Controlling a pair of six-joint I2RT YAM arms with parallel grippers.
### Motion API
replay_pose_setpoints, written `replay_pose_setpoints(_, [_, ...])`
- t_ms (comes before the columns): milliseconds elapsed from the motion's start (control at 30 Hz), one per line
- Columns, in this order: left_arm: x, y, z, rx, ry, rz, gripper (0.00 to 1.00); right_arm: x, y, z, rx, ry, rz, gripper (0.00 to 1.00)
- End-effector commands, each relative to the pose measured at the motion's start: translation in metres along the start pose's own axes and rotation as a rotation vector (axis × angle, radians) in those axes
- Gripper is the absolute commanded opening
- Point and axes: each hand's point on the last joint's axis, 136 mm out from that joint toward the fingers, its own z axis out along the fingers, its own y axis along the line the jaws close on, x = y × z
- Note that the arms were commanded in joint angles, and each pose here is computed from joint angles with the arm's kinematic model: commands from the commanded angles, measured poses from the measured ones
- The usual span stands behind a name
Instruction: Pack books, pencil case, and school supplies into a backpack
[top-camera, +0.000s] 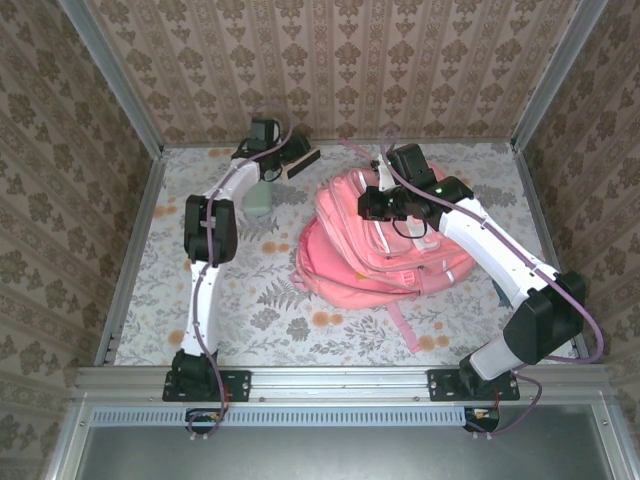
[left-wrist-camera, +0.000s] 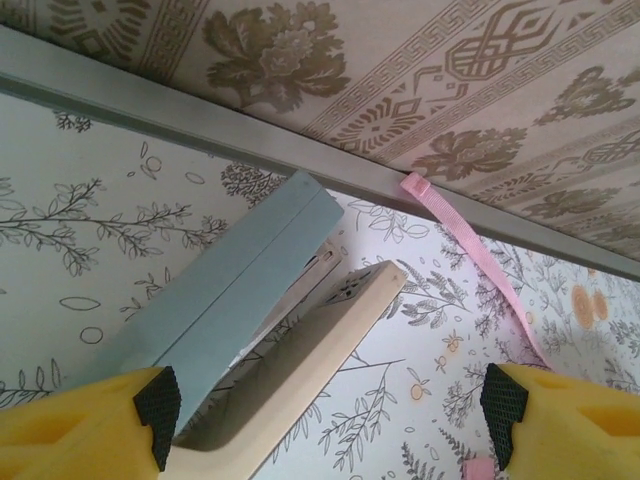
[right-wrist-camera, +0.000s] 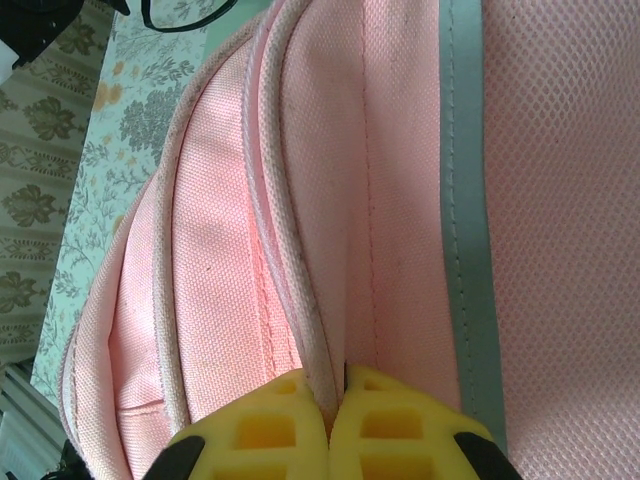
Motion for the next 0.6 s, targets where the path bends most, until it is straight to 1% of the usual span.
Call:
replay_pose_setpoints(0, [0.032, 0.020, -0.013, -0.073, 0.097, -0.051, 0.82, -0.013, 0.012, -0.020, -0.038, -0.052, -0.024, 0.00])
replay_pose_setpoints(133, [0.047, 0.029, -0.037, -0.112, 0.090, -0.067, 0.82, -0.015, 0.012, -0.014, -0.052, -0.046, -0.019, 0.00])
replay_pose_setpoints(267, [0.070, 0.037, -0.066, -0.148, 0.103, -0.101, 0.81, -0.016, 0.014, -0.008, -0.067, -0.039, -0.019, 0.00])
replay_pose_setpoints(567, [0.148, 0.041, -0.131, -0.222, 0.167, -0.126, 0.81, -0.016, 0.017, 0.002, -0.098, -0.023, -0.007, 0.00])
